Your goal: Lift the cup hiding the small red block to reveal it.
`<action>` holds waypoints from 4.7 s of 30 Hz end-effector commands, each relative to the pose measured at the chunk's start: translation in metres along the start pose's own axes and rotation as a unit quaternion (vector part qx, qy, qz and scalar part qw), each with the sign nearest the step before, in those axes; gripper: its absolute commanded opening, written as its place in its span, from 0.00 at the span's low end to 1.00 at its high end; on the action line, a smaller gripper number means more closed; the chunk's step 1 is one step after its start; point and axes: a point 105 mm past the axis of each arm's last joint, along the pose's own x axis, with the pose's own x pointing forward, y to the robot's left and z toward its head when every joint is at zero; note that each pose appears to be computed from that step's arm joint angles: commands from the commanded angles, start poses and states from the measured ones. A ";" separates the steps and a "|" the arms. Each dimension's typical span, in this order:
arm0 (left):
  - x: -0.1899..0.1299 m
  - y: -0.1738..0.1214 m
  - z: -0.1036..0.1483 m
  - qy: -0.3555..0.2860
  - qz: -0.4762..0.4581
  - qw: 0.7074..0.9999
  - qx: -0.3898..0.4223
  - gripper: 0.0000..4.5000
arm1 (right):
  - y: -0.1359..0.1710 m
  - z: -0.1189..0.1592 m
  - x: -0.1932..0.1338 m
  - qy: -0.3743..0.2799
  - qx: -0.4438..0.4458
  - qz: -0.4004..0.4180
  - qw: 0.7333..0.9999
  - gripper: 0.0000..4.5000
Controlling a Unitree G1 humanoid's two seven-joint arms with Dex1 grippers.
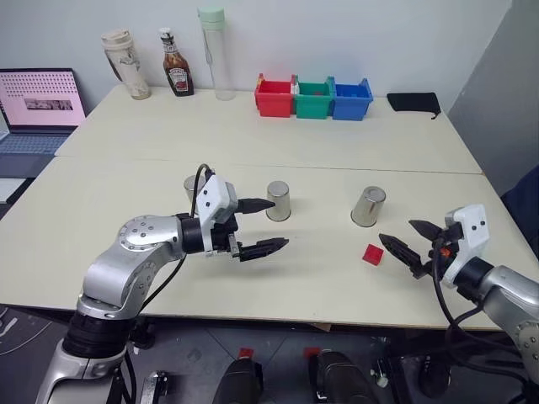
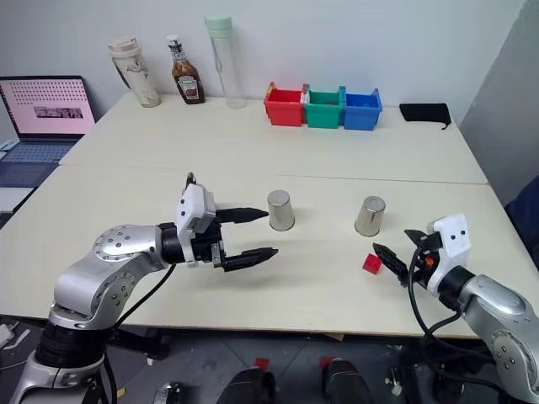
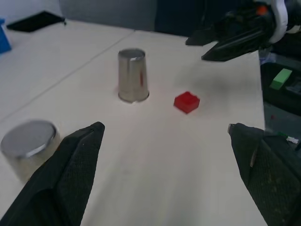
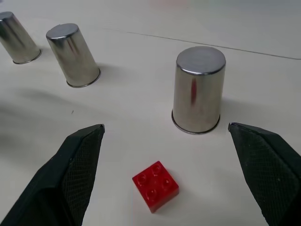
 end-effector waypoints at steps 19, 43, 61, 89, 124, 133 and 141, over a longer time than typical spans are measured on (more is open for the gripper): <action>-0.064 -0.009 -0.047 0.021 0.247 0.966 -0.070 1.00 | 0.033 -0.017 -0.042 0.013 -0.002 -0.010 1.000 1.00; -0.052 -0.011 -0.041 0.015 0.237 0.968 -0.081 1.00 | 0.026 -0.011 -0.030 -0.009 0.019 -0.022 1.000 1.00; -0.060 0.001 -0.040 0.017 0.261 0.962 -0.080 1.00 | 0.029 -0.008 -0.026 -0.009 0.017 -0.010 1.000 1.00; 0.021 0.036 -0.054 -0.017 0.240 0.970 -0.042 1.00 | 0.065 0.005 -0.012 -0.038 -0.144 0.175 0.973 1.00; 0.078 0.116 -0.001 -0.108 0.395 0.912 -0.034 0.61 | 0.054 0.006 -0.022 -0.031 -0.143 0.104 0.984 1.00; 0.086 0.118 -0.058 -0.014 0.435 0.894 -0.107 0.61 | 0.052 0.010 -0.020 -0.032 -0.142 0.105 0.984 1.00; 0.078 0.119 -0.069 0.011 0.446 0.890 -0.095 0.98 | 0.053 0.014 -0.018 -0.034 -0.140 0.104 0.984 1.00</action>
